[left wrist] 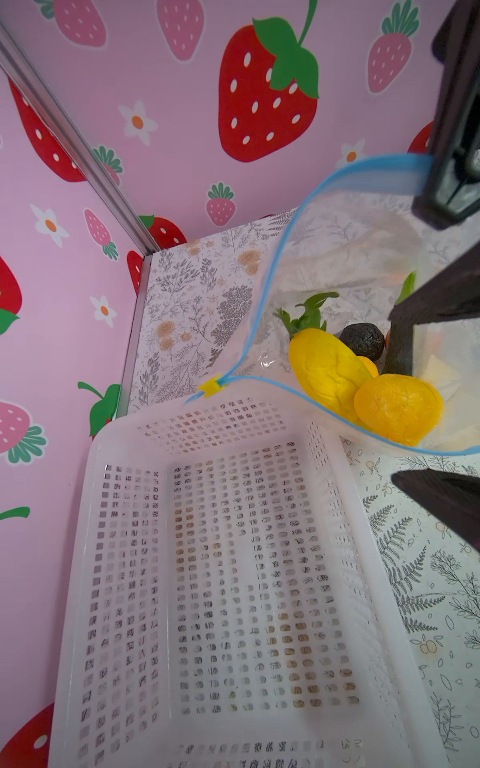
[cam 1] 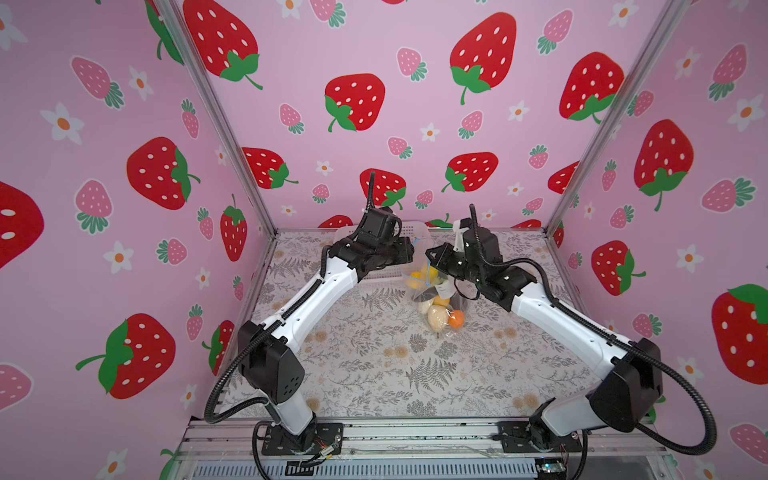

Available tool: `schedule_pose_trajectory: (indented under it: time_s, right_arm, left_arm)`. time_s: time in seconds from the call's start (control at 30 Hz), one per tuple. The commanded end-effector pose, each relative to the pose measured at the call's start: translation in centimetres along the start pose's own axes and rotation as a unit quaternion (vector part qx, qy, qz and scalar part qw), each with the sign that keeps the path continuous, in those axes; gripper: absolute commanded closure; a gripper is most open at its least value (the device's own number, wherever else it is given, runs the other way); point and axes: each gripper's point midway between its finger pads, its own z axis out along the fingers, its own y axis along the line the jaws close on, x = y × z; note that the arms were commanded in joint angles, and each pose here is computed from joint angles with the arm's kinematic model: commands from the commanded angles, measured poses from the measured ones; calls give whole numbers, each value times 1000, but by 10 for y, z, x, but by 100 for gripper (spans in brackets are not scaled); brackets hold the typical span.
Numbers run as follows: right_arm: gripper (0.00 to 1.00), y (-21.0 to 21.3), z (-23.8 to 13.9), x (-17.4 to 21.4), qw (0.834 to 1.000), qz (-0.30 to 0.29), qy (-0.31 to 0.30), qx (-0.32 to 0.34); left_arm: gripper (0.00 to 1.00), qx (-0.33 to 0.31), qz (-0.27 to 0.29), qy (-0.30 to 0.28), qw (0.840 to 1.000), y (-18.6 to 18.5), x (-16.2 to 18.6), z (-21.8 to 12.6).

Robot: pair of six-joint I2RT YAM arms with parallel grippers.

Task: Place the food in the zip-top bag and seal the zipper
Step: 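Lower the lemon into the bag and open the left gripper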

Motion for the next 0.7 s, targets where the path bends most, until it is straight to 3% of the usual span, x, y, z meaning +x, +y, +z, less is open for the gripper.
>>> schedule_pose_trajectory:
  time_s: [0.0, 0.17, 0.43, 0.67]
  right_arm:
    - [93, 14, -12, -14, 1000, -6, -22, -17]
    - [93, 13, -13, -13, 1000, -5, -21, -15]
    - [93, 13, -11, -13, 1000, -3, -20, -16]
    - [93, 12, -11, -13, 1000, -2, -20, -15]
  left_arm:
    - [49, -15, -6, 8, 1000, 11, 3, 8]
    - [61, -21, -4, 9, 1000, 17, 5, 14]
    - [64, -12, 0, 35, 999, 17, 16, 33]
    - [73, -15, -2, 34, 999, 18, 15, 34]
